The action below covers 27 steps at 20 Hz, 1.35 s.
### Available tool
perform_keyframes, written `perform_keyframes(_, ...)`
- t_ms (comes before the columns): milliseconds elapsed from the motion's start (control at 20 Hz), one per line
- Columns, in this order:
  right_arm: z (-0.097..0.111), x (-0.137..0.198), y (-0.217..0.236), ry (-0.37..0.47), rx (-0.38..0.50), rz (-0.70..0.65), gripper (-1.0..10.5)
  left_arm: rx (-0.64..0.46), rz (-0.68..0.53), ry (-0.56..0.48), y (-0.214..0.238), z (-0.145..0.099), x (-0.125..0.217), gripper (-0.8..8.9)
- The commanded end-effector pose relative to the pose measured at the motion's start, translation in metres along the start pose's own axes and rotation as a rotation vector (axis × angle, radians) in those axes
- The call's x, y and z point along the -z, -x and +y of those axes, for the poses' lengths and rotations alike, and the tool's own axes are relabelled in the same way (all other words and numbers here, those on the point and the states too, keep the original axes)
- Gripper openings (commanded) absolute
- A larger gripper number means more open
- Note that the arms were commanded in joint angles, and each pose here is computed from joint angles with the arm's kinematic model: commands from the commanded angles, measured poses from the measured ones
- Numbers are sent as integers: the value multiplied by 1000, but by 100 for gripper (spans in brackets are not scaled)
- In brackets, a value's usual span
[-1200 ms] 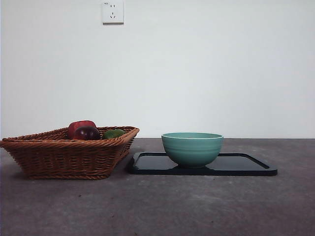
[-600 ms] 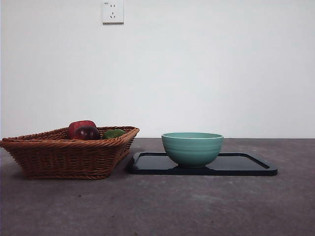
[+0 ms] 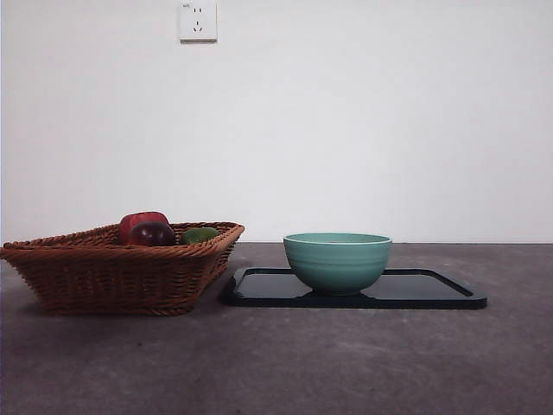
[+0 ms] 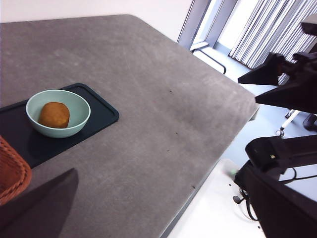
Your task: Pick up the wifruite, put it on the bowl, pick up the plate, put it on desk
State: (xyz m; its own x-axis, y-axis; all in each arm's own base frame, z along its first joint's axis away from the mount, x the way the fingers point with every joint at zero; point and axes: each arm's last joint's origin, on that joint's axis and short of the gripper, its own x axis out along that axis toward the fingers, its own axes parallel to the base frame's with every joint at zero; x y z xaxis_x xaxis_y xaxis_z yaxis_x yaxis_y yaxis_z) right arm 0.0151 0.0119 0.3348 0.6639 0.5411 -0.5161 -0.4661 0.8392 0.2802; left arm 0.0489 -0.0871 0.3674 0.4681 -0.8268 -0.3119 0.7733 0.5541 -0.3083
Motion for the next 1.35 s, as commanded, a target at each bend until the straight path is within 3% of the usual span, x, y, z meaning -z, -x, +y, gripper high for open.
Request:
perform_keyframes(50, 1, -2, 2, 15, -11, -15, 610, 3, 2, -4, -18, -4, -7, 611)
perform_keyframes(450, 1, -2, 2, 15, -11, -15, 610, -47, 116, 52, -87, -5, -13, 611)
perform_keyframes(600, 1, -2, 2, 15, -10, -15, 610, -85, 170, 90, -111, -3, -16, 537)
perform_keyframes(750, 1, -2, 2, 16, -10, -14, 610, -123, 232, 98, -134, -1, -21, 528)
perform_keyframes(1350, 1, -1, 2, 16, -8, -9, 610, -284, 578, 12, -231, 22, -53, 528)
